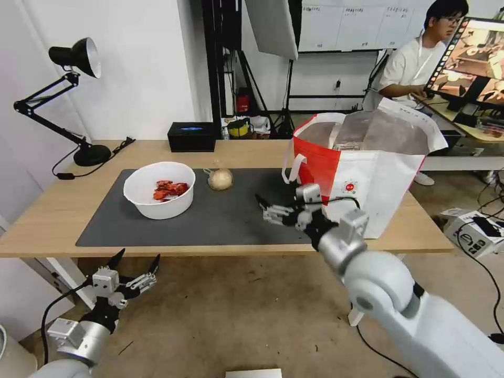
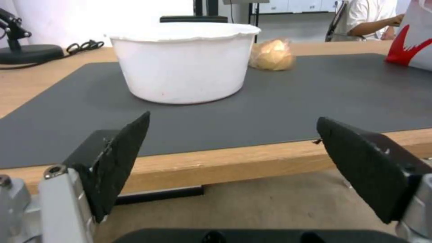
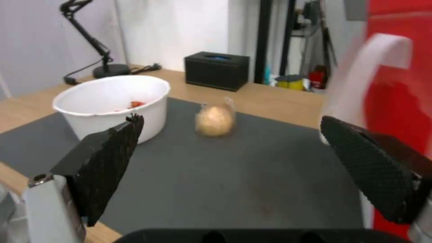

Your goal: Pick up the trash from the table and place it into the takeout bag.

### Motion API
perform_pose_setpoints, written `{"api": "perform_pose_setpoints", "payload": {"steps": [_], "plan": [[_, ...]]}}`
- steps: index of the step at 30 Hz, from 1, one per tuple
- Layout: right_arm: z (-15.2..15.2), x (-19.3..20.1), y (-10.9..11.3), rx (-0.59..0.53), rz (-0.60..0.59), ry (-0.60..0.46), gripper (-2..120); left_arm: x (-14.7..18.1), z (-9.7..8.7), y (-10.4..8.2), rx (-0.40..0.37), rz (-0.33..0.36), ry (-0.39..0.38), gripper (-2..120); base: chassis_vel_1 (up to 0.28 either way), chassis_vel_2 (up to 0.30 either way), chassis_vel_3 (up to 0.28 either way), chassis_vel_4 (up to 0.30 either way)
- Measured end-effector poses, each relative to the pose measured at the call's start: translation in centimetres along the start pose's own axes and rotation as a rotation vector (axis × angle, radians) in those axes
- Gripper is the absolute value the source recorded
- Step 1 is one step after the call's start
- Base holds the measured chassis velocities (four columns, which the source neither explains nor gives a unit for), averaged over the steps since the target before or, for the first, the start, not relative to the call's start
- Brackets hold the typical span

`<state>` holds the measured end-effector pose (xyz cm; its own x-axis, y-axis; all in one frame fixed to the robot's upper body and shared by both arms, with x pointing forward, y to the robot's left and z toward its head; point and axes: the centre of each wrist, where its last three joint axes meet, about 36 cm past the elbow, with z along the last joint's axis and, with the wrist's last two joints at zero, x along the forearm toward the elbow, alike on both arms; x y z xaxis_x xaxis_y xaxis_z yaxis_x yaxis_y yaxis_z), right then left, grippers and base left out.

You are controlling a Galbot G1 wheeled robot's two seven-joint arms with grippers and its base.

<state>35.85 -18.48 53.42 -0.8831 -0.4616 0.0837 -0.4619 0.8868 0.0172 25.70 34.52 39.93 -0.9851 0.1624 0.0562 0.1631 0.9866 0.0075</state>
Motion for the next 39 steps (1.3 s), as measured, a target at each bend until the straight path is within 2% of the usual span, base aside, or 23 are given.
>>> {"api": "perform_pose_setpoints", "payload": {"steps": [8,10,13,16,21,29,39], "plan": [[4.2,2.7,0.6,-0.03,0.128,0.035,100,0.0,0.3,-0.3,0.005,0.006,0.003,100,0.0,0.0,0.0,0.0],[6.1,3.6,1.2,-0.037,0.178,0.047,100,0.0,0.3,-0.3,0.005,0.008,0.004,100,0.0,0.0,0.0,0.0],[6.8,3.9,1.5,-0.039,0.2,0.045,100,0.0,0.3,-0.3,0.005,0.008,0.005,100,0.0,0.0,0.0,0.0],[10.0,4.8,2.6,-0.039,0.265,0.042,100,0.1,0.5,-0.3,0.006,0.007,0.01,100,0.0,0.0,0.0,0.0],[12.5,5.6,3.7,-0.042,0.296,0.054,100,0.2,0.7,-0.2,0.008,0.004,0.017,100,0.0,0.0,0.0,0.0],[13.8,6.4,4.8,-0.047,0.309,0.078,100,0.5,1.1,-0.4,0.009,0.006,0.027,100,0.0,0.0,0.0,0.0],[13.9,6.3,4.8,-0.043,0.315,0.081,100,0.4,1.1,-0.3,0.004,0.007,0.027,100,0.0,0.0,0.0,0.0]]}}
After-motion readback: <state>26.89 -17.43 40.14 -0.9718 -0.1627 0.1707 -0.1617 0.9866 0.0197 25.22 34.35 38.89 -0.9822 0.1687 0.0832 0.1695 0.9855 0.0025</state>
